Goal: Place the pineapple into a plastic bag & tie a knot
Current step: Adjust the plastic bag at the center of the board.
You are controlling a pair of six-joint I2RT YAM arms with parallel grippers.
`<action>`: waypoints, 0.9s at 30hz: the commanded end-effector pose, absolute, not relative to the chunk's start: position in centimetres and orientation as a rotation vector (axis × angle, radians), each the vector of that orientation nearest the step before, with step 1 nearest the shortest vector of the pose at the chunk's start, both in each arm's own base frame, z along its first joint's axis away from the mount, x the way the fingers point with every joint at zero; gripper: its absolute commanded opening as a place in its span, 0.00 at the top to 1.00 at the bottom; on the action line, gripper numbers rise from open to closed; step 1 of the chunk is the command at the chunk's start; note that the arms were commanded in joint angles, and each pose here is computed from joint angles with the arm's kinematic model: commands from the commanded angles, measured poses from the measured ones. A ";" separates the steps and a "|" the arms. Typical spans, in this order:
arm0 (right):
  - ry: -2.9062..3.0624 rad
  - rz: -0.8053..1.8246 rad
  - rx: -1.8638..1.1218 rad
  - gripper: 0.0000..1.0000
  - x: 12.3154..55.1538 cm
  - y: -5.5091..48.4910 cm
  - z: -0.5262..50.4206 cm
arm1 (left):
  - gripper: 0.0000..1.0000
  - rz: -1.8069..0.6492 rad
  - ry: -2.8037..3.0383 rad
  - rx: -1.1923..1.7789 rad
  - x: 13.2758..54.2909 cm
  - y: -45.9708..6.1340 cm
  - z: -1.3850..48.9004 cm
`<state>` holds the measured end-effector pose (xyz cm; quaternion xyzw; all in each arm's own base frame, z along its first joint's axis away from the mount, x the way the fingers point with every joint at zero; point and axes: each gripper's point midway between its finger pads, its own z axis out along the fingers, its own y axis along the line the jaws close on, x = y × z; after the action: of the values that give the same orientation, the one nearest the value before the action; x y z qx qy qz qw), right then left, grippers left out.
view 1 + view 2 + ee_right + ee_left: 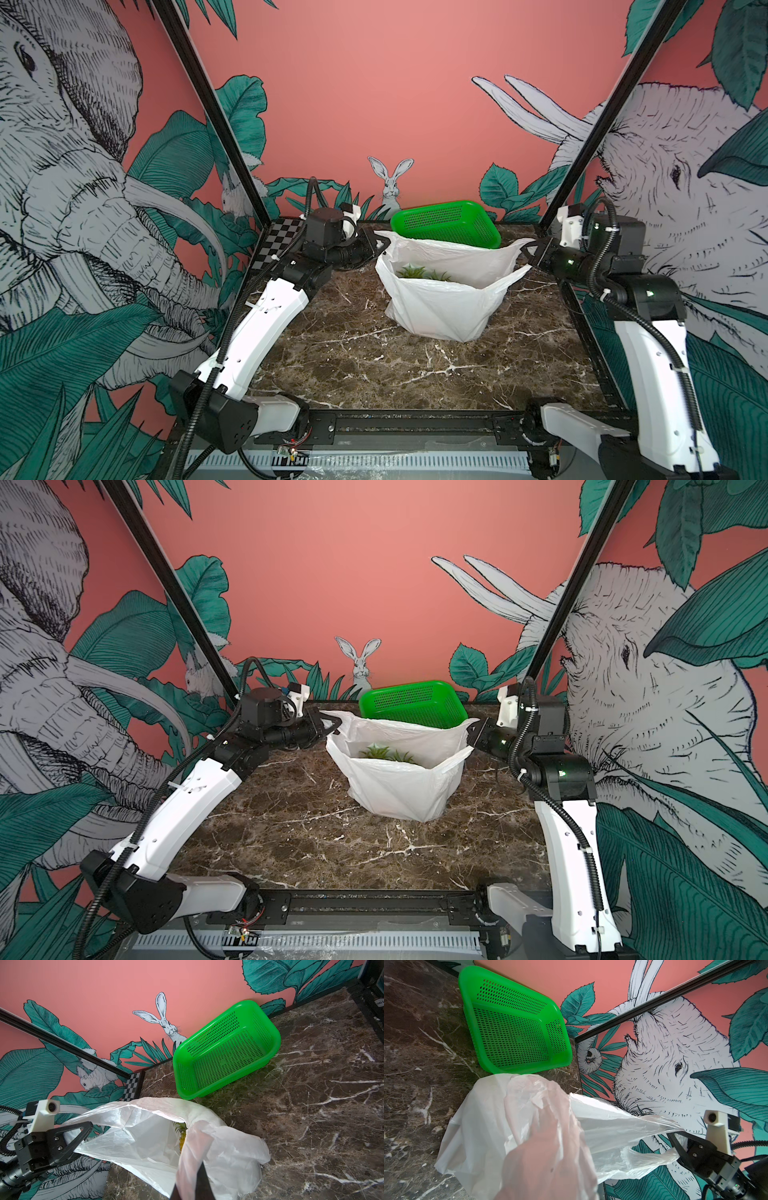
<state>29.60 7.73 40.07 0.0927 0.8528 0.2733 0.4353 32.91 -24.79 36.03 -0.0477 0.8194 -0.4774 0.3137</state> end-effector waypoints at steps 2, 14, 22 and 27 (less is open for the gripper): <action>1.964 0.722 0.201 1.00 32.1 8.1 44.8 | 1.00 -1.238 2.006 -0.046 34.2 -24.9 40.9; 1.898 0.752 0.164 1.00 34.4 8.6 47.2 | 1.00 -1.152 1.954 -0.026 35.1 -24.1 42.3; 2.014 0.779 0.222 1.00 33.7 9.0 40.9 | 1.00 -1.207 2.014 -0.096 34.6 -24.4 38.4; 2.039 0.816 0.190 1.00 33.1 10.9 39.9 | 1.00 -1.277 1.998 -0.044 35.0 -27.2 39.7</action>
<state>33.16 9.74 37.80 0.0956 0.8464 0.3096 0.4226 35.14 -25.44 36.46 -0.0387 0.8107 -0.4617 0.3579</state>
